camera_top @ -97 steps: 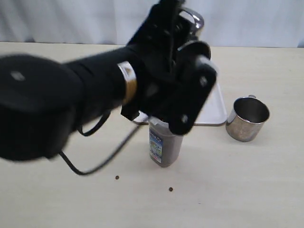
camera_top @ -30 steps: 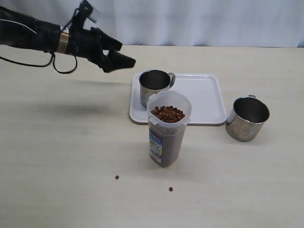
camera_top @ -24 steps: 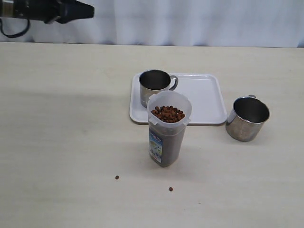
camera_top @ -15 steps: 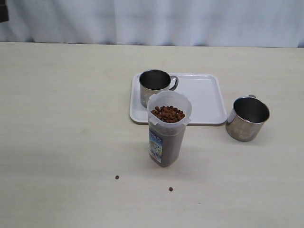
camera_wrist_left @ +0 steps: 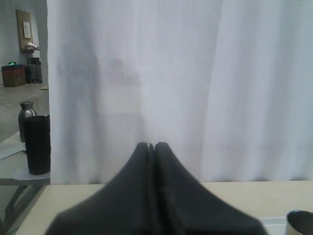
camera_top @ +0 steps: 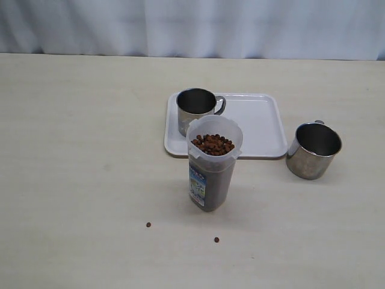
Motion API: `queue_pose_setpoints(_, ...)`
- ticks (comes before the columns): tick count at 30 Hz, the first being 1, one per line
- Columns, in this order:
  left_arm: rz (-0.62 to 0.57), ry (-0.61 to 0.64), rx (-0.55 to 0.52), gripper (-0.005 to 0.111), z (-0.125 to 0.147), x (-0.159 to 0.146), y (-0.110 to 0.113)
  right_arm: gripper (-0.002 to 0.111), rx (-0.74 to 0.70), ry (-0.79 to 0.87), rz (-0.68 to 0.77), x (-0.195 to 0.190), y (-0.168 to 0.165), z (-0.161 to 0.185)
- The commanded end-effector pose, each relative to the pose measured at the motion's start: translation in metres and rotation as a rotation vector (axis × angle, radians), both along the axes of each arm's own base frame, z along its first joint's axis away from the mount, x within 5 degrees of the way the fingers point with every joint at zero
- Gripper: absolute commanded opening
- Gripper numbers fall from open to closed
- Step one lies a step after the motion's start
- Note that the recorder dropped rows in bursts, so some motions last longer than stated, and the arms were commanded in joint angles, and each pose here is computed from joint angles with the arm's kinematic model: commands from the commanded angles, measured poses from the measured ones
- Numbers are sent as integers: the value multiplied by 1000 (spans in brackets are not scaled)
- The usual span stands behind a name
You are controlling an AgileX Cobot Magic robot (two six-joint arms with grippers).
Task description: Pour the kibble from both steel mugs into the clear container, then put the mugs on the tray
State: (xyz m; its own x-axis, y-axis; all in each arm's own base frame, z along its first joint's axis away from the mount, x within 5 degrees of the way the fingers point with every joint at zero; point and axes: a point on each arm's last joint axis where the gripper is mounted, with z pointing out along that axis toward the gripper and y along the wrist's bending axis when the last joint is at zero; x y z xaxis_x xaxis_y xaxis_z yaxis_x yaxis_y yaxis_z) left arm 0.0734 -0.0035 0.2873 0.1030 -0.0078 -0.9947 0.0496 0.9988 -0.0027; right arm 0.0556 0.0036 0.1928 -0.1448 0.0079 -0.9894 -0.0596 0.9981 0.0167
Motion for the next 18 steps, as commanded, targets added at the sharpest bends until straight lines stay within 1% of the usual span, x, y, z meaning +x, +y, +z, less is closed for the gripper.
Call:
queue_pose_setpoints(1, -14, -4, -48, 0, -34, -12, 0, 5, -7, 1, 1, 0, 0, -1)
queue_pose_setpoints(6, -29, 41, -45, 0, -59, -12, -1, 5, -7, 1, 1, 0, 0, -1)
queue_pose_setpoints(9, -54, 42, -40, 0, -59, -13, -4, 5, -7, 1, 1, 0, 0, -1)
queue_pose_setpoints(11, -52, 41, -67, 0, -60, -13, -3, 5, -7, 1, 1, 0, 0, -1)
queue_pose_setpoints(12, -49, 44, -47, 0, -65, -12, -3, 5, -7, 1, 1, 0, 0, -1)
queue_pose_setpoints(13, -44, 51, -70, 0, -70, -11, -3, 5, -7, 1, 1, 0, 0, -1)
queue_pose_setpoints(14, -36, 34, -14, 0, -73, -11, -2, 5, -7, 1, 1, 0, 0, -1)
queue_pose_setpoints(15, -26, 37, -31, 0, -73, -11, -1, 5, -7, 1, 1, 0, 0, -1)
queue_pose_setpoints(16, -12, 80, -37, 0, -77, -11, 0, 5, -7, 1, 1, 0, 0, -1)
queue_pose_setpoints(18, -10, 80, -17, 0, -77, -11, 0, 5, -7, 1, 1, 0, 0, -1)
